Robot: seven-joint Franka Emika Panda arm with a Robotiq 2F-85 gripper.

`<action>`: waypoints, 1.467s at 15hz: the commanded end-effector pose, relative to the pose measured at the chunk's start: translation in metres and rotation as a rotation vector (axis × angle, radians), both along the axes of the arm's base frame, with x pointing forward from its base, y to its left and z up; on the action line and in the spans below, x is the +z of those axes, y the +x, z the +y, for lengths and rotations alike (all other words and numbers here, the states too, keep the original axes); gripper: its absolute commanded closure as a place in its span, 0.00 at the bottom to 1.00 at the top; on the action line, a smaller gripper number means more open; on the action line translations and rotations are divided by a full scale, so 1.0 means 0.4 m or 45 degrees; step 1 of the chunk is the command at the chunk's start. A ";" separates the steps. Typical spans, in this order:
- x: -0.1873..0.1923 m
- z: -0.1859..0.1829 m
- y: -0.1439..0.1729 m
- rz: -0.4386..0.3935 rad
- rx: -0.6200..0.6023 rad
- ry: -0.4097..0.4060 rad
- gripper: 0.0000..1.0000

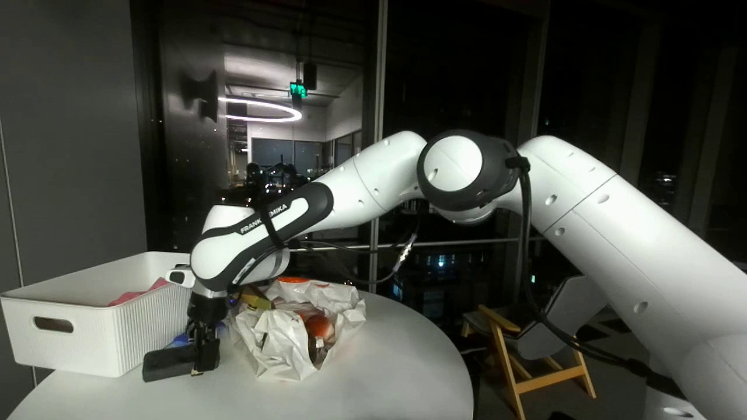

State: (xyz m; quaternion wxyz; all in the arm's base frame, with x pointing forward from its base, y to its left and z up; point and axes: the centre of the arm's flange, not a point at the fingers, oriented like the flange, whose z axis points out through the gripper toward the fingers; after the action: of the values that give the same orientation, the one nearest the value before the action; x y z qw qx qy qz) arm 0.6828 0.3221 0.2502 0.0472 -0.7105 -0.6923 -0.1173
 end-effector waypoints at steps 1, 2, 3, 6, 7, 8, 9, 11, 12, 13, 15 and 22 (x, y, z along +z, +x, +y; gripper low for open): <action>0.130 -0.113 -0.126 -0.185 -0.102 0.029 0.63; 0.158 -0.128 -0.134 -0.232 -0.119 0.052 0.63; 0.184 -0.147 -0.143 -0.290 -0.149 0.067 0.63; 0.249 -0.191 -0.188 -0.462 -0.250 0.106 0.63; 0.264 -0.207 -0.207 -0.521 -0.308 0.117 0.63; 0.278 -0.225 -0.225 -0.563 -0.363 0.117 0.63; 0.287 -0.248 -0.245 -0.593 -0.428 0.103 0.63; 0.295 -0.301 -0.290 -0.633 -0.549 0.070 0.63; 0.295 -0.330 -0.316 -0.645 -0.613 0.050 0.63; 0.297 -0.365 -0.340 -0.657 -0.681 0.030 0.63; 0.294 -0.428 -0.373 -0.666 -0.801 -0.036 0.63; 0.203 -0.471 -0.289 -0.639 -0.882 -0.505 0.63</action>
State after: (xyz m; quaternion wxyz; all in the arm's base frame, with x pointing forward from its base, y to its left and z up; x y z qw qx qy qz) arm 0.5654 0.0941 0.3618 -0.2718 -0.8498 -0.4046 -0.2007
